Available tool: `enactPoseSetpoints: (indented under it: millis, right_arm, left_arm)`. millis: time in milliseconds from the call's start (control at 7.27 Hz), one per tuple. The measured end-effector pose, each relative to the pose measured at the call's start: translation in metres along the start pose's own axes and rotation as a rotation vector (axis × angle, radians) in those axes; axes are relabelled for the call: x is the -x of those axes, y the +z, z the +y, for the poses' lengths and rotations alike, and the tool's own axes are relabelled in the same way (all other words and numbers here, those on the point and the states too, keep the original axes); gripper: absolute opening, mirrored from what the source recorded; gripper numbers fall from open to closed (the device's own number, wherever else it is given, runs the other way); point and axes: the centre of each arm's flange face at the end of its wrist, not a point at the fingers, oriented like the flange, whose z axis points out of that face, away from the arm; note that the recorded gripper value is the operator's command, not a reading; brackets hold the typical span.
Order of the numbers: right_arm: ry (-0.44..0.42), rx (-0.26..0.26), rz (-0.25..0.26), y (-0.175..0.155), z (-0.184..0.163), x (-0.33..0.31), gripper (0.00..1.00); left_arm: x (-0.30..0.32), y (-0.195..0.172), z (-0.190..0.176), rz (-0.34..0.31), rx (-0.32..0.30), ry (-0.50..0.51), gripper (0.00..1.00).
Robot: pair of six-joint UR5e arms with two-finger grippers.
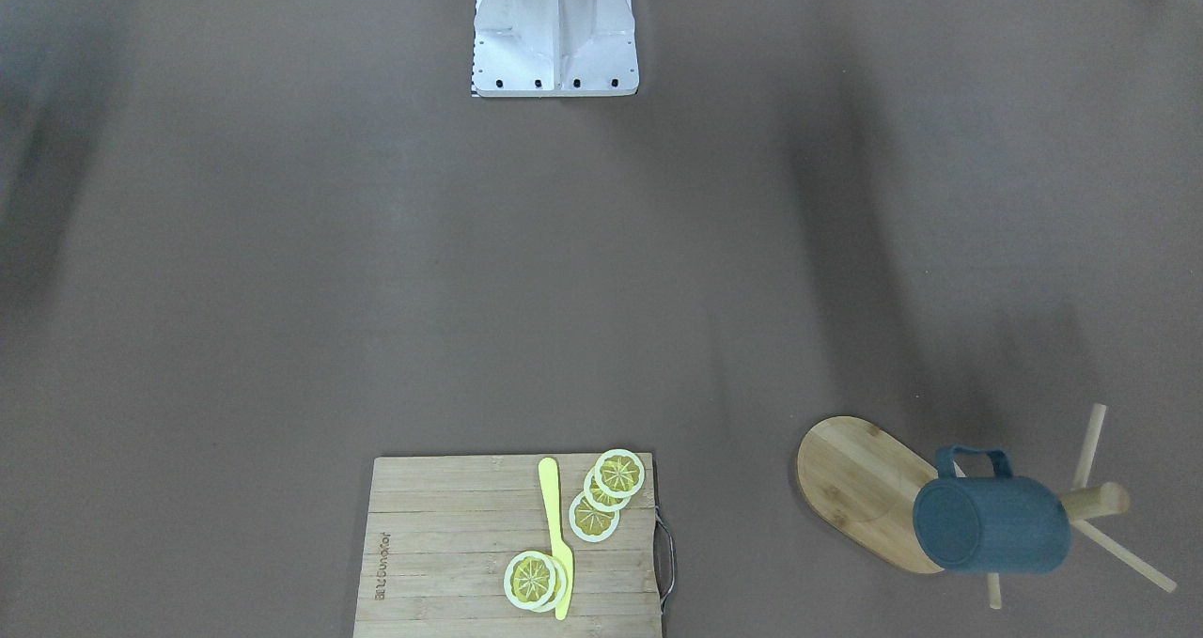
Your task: Hang cup on storage rack
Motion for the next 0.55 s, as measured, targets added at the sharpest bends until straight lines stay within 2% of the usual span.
enactPoseSetpoints:
  millis: [550]
  right_arm:
    - [-0.016,-0.002,0.010,-0.0004,-0.0040,0.0058,1.00]
  left_arm:
    - [-0.0012,-0.0012,-0.0006,0.000,-0.001,0.001,0.99]
